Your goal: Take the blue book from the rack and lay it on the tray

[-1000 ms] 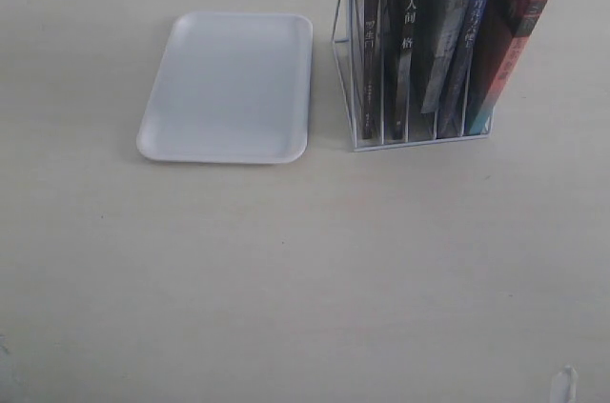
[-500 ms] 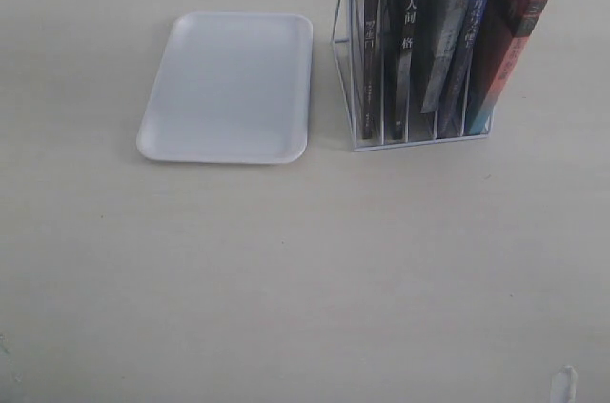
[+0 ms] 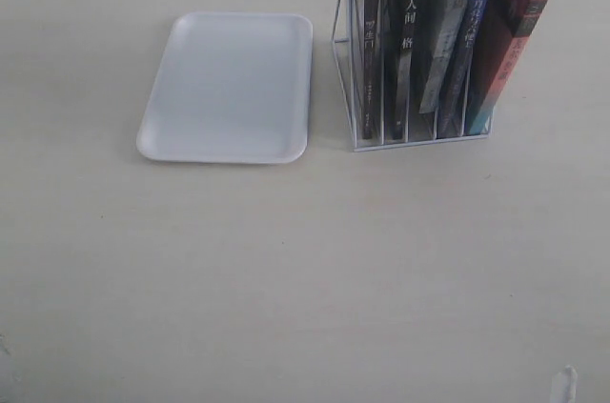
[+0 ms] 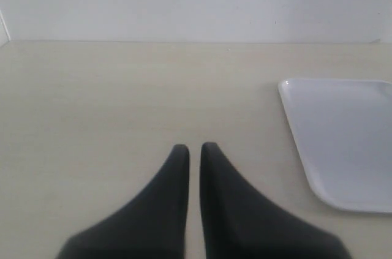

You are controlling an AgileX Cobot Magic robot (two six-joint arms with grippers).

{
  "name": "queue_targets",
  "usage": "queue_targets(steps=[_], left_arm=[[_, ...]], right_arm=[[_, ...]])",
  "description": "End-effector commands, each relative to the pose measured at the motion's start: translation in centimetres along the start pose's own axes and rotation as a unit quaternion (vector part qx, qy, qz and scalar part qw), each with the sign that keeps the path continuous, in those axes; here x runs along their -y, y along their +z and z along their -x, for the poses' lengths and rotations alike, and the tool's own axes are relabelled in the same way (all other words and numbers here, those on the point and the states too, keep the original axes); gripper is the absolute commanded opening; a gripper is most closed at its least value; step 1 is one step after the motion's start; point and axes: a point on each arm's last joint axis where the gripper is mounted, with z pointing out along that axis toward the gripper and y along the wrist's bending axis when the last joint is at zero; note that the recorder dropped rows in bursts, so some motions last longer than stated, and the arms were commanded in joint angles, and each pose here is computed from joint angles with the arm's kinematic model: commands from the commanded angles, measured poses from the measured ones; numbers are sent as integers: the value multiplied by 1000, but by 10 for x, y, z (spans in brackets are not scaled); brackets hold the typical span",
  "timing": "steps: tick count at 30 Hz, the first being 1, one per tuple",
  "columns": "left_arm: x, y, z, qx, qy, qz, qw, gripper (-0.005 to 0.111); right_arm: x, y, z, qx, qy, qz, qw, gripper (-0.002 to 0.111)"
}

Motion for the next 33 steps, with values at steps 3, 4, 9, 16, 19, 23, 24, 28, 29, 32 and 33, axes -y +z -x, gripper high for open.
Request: queue_targets(steps=[3,4,9,16,19,23,24,28,29,32,33], left_arm=[[0,0,-1,2,3,-4,1000,6],[0,0,-1,2,3,-4,1000,6],[0,0,-1,2,3,-4,1000,6],[0,0,-1,2,3,-4,1000,6],[0,0,-1,2,3,-4,1000,6],[0,0,-1,2,3,-4,1000,6],[0,0,-1,2,3,-4,1000,6],[0,0,-1,2,3,-4,1000,6],[0,0,-1,2,3,-4,1000,6],[0,0,-1,2,3,-4,1000,6],[0,0,-1,2,3,-4,1000,6]], right_arm=[[1,3,4,8,0,-9,1000,0],[0,7,4,4,-1,-9,1000,0],[-2,16,6,1,7,-9,1000,0],[-3,25,5,-13,1,-18,1000,19],[-3,25,6,-12,1,-17,1000,42],[0,10,5,2,11,-15,1000,43],[2,5,4,8,15,-14,1000,43],[9,-14,3,33,20,-23,999,43],[11,-17,4,37,19,-30,999,43],[13,-20,3,42,20,-36,998,43],[13,-20,3,42,20,-36,998,43]])
